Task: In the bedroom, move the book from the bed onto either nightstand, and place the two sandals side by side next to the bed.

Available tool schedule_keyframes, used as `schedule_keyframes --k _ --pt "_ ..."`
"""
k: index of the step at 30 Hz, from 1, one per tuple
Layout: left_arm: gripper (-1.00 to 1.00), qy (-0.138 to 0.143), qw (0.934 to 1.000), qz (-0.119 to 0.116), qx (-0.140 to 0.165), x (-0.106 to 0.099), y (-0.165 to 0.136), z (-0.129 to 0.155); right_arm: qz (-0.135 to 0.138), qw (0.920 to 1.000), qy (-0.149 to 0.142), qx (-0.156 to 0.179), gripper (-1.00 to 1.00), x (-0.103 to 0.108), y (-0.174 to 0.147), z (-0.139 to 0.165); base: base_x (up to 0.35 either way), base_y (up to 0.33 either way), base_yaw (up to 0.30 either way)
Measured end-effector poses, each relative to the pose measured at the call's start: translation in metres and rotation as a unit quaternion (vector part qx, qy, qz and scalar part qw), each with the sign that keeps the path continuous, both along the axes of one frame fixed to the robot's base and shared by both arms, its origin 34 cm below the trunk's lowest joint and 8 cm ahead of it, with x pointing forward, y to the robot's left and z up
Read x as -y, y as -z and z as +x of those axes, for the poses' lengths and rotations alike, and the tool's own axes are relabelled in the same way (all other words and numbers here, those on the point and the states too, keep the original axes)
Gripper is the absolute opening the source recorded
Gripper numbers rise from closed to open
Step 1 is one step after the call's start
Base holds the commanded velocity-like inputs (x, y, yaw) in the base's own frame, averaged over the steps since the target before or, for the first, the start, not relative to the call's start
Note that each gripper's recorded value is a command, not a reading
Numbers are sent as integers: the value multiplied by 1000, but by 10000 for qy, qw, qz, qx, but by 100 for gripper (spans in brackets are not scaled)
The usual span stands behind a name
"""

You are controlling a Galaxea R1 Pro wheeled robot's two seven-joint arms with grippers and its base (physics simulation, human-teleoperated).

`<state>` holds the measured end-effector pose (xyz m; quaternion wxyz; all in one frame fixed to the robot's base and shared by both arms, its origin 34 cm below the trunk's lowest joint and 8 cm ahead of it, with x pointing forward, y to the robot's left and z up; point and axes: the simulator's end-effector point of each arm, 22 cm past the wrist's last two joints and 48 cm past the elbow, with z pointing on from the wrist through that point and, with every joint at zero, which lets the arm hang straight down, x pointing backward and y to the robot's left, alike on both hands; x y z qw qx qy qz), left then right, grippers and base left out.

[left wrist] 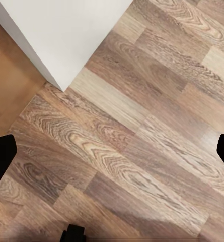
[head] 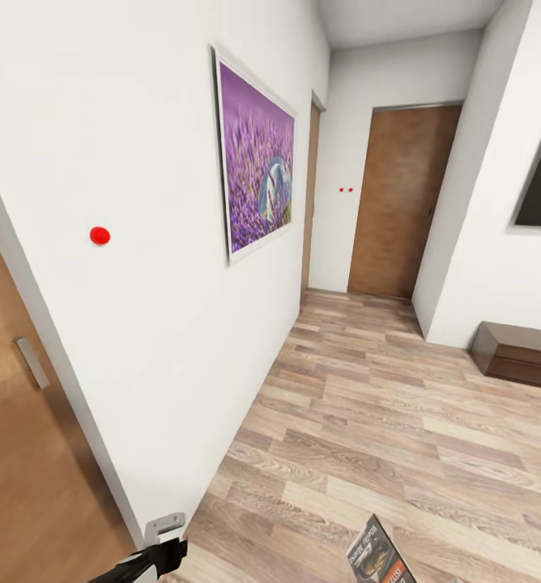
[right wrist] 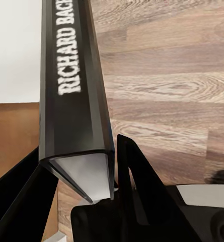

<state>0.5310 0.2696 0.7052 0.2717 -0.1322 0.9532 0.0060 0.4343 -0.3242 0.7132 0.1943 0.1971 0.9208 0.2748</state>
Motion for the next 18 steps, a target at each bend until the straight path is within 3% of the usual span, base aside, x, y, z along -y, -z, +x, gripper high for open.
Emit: schedule_keyframes --k 18 --pt "100 12 10000 -19 63 2 -4 1 -5 10000 -8 54 -100 0 -4 3 0 0 0"
